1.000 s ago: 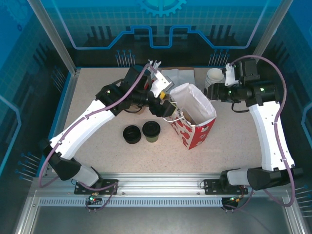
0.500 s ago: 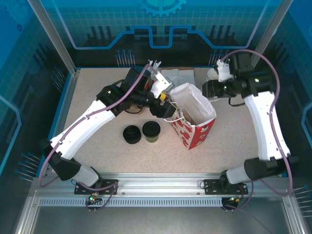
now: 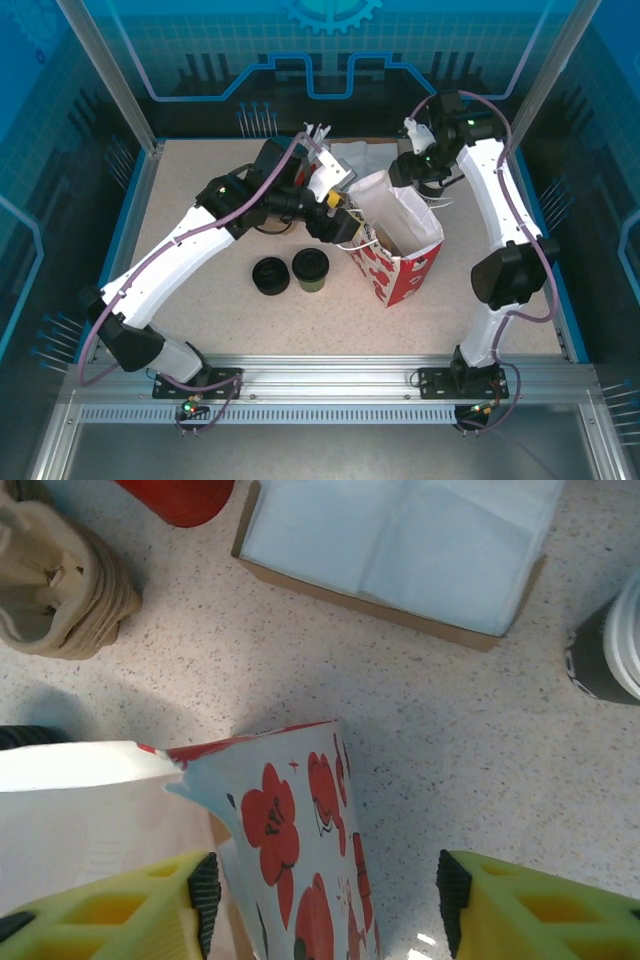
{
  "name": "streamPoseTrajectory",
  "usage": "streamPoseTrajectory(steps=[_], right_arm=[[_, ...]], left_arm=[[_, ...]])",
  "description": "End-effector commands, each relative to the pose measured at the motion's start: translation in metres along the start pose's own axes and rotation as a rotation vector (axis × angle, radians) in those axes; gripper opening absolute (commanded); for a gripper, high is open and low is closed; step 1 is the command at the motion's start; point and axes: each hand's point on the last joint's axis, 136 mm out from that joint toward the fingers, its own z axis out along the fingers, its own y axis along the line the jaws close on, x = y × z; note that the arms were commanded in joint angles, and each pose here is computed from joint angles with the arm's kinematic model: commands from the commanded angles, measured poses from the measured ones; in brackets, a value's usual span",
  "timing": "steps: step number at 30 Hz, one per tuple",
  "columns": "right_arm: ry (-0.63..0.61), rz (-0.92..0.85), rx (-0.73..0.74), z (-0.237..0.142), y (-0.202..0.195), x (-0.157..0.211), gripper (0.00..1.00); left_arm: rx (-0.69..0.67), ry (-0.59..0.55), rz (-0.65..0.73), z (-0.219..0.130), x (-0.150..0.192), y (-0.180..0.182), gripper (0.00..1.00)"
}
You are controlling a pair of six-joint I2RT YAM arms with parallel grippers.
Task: Pack the takeout coffee
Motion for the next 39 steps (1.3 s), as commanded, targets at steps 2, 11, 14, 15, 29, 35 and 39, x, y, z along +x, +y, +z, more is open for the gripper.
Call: streamPoseTrajectory(steps=[2, 11, 14, 15, 29, 35, 39], right_arm=[[0.054, -0.047, -0.046, 0.007, 0.016, 0.011, 0.52], [-0.059, -0.037, -0.063, -0.013, 0.032, 0.012, 0.12], [-0.133, -0.005, -0.05, -0.03, 0.035, 0.011, 0.02], [-0.162, 0.008, -0.043, -0.036, 0.035, 0.012, 0.0], [-0.556, 0.267, -0.01, -0.09, 0.033, 0.039, 0.0], [-0.604, 0.266, -0.05, -0.094, 0.04, 0.057, 0.0], [-0.612, 0.3, -0.056, -0.093, 0.04, 0.068, 0.0]], left_arm=[[0.018, -0.014, -0.002, -0.009, 0.0, -0.005, 0.8], [0.017, -0.019, -0.004, -0.01, -0.001, -0.005, 0.8], [0.013, -0.028, -0.002, -0.012, -0.001, -0.006, 0.8], [0.011, -0.031, -0.001, -0.013, -0.001, -0.006, 0.8], [-0.029, -0.147, -0.028, -0.022, -0.01, -0.002, 0.79], [0.005, -0.169, -0.084, -0.021, -0.011, -0.008, 0.75], [-0.003, -0.153, -0.114, -0.018, -0.008, -0.013, 0.74]])
